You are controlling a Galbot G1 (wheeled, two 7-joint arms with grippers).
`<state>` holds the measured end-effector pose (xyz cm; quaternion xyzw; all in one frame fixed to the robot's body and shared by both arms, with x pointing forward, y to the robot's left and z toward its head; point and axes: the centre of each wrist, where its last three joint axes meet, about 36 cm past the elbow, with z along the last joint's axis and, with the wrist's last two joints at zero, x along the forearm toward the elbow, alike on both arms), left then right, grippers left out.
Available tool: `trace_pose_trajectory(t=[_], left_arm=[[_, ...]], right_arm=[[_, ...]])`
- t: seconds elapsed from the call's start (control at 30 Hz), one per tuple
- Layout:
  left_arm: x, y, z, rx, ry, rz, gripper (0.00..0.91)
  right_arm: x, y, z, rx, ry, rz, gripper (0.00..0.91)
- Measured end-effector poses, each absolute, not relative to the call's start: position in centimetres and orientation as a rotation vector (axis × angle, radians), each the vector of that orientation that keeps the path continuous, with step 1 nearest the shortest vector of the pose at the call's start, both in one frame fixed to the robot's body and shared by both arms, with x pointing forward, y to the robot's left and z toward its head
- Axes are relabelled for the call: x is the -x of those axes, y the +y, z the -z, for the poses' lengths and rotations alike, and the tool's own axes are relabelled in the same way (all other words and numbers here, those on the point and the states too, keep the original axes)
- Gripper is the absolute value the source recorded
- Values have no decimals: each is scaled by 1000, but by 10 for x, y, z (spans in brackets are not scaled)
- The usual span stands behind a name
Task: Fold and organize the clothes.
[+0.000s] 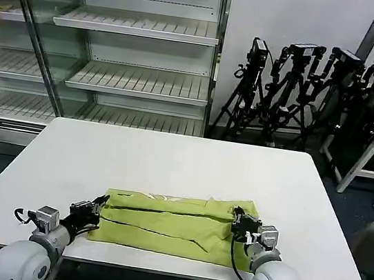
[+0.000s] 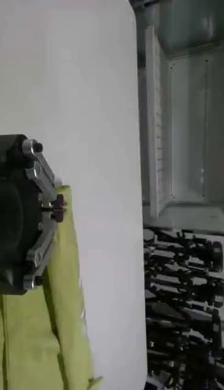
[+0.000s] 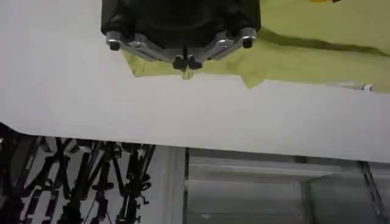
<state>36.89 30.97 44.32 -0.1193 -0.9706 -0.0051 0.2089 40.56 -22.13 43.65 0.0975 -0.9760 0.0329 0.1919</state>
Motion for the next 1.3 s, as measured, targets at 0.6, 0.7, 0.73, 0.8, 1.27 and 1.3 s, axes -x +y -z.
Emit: trace_pose_trajectory(t=[0.6, 0.7, 0.73, 0.8, 1.27, 1.3], left_arm=[[-368, 315, -442, 312, -2689, 25, 20], [-367, 315, -442, 313, -2683, 26, 20], [-366, 315, -442, 313, -2682, 28, 20], [-365, 314, -442, 316, -2681, 26, 20], [-358, 312, -458, 298, -2722, 33, 907], [-357, 311, -459, 295, -2726, 25, 907]], right_arm=[[-400, -222, -439, -267, -2742, -107, 0], [-399, -222, -438, -269, -2741, -111, 0], [-398, -222, -438, -271, -2741, -113, 0], [-397, -221, -438, -274, -2741, -120, 907], [-388, -232, -447, -251, -2755, -148, 907], [-386, -234, -448, -248, -2760, -153, 907]])
